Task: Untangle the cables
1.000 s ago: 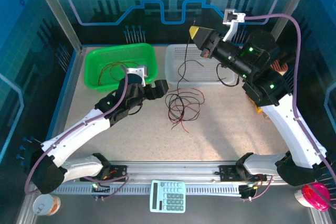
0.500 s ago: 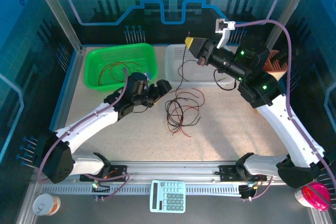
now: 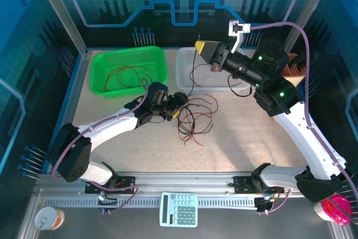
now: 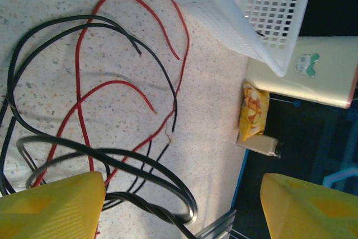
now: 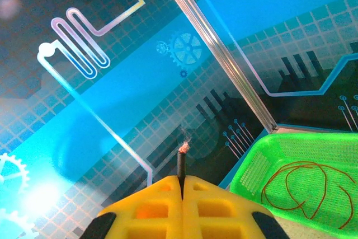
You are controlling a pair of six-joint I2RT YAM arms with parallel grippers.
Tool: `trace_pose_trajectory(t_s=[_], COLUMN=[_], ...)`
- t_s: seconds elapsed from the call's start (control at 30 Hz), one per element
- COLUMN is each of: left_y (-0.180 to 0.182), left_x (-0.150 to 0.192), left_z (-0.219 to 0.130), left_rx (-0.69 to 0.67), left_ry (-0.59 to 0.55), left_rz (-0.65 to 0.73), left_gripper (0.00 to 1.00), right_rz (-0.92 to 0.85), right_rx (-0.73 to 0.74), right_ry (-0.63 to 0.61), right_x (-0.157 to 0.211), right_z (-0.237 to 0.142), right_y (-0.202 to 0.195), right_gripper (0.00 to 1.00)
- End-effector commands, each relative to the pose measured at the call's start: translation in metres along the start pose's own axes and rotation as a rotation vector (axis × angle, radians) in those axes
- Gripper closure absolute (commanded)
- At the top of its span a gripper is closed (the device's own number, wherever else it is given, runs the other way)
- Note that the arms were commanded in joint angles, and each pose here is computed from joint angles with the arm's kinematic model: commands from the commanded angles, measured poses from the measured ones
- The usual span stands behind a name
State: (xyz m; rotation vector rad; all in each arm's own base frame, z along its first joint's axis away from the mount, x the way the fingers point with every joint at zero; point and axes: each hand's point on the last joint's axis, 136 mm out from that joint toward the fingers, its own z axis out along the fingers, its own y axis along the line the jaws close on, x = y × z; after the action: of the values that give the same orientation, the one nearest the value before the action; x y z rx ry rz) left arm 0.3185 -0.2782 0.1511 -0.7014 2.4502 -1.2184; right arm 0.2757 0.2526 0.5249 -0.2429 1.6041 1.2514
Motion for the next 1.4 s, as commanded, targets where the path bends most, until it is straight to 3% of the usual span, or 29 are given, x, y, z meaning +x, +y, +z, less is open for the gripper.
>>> trace_pose_trajectory(t_s=[0.0,0.17,0.33,0.4,0.77,1.1,1.23,1.37], left_y=[-0.008,-0.005,0.008,0.016,0.056,0.054,0.035,0.01], left_x=[-0.001,-0.001,-0.004,-0.008,-0.024,-0.024,-0.024,-0.025], left_z=[0.008,0.021,0.027,0.027,0.016,0.011,0.003,-0.012], left_rx=[0.023,0.019,-0.03,-0.068,-0.227,-0.219,-0.165,-0.103], left_ry=[0.008,0.02,0.01,-0.005,-0.071,-0.079,-0.081,-0.094], left_rz=[-0.005,-0.014,0.009,0.037,0.146,0.198,0.231,0.269], left_gripper=[0.31,0.58,0.93,1.0,1.0,1.0,0.68,0.43], right_rz=[-0.021,-0.024,-0.029,-0.032,-0.045,-0.081,-0.116,-0.141], right_rx=[-0.057,-0.057,-0.051,-0.046,-0.041,-0.033,0.019,0.077], right_ry=[-0.048,-0.056,-0.078,-0.104,-0.364,-0.457,-0.478,-0.496], right_x=[-0.013,-0.016,-0.029,-0.042,-0.159,-0.196,-0.201,-0.207], right_z=[-0.011,-0.012,-0.015,-0.02,-0.067,-0.065,-0.057,-0.045], right_y=[0.016,0.017,0.016,0.015,0.021,0.012,-0.009,-0.038], right_gripper=[1.0,1.0,1.0,1.0,1.0,1.0,1.0,1.0])
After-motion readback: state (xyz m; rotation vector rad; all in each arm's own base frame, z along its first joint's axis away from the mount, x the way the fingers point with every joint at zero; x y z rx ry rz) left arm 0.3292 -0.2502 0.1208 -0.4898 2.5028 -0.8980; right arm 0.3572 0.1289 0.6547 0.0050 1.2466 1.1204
